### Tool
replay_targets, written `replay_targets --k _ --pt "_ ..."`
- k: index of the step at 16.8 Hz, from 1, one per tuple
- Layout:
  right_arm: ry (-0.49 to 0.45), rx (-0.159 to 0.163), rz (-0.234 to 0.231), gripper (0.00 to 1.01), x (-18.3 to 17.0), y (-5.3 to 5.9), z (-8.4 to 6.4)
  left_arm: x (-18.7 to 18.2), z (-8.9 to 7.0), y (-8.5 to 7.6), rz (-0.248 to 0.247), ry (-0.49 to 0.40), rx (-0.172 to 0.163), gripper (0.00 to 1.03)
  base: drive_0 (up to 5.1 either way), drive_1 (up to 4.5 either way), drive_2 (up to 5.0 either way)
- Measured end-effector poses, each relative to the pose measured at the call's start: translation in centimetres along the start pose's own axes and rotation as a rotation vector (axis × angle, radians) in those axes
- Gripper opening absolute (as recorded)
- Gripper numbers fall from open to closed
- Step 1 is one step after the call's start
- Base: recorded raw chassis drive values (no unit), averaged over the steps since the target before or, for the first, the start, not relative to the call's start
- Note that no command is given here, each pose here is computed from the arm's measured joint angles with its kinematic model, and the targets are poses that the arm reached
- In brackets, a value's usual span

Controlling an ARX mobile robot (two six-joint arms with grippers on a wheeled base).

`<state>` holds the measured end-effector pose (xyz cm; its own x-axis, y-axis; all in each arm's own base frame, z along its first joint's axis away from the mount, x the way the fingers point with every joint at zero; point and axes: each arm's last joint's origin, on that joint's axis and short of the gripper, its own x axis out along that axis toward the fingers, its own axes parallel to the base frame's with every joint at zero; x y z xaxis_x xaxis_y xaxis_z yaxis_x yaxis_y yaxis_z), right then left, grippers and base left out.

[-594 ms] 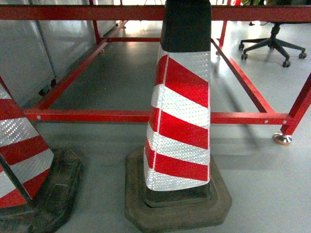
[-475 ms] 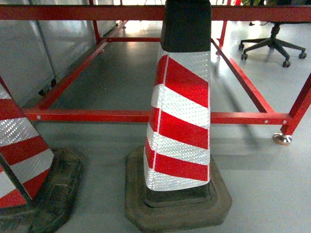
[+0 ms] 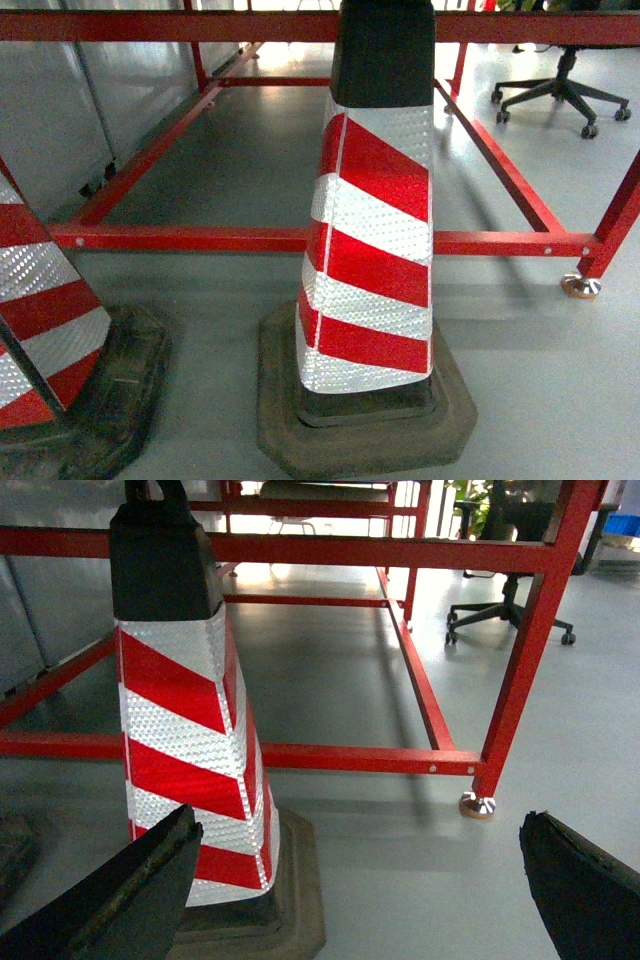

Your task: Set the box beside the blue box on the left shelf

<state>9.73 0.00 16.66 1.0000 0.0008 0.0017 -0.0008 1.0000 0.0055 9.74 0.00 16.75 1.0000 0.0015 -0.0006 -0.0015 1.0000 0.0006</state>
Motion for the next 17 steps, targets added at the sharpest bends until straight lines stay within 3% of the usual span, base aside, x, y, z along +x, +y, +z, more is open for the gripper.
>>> replay_targets --k 17 --pt "0.001 -0.003 -0.002 0.98 0.00 0.00 -0.01 0.00 -0.01 -0.01 -0.002 0.001 0.000 0.98 0.0 0.00 0.0"
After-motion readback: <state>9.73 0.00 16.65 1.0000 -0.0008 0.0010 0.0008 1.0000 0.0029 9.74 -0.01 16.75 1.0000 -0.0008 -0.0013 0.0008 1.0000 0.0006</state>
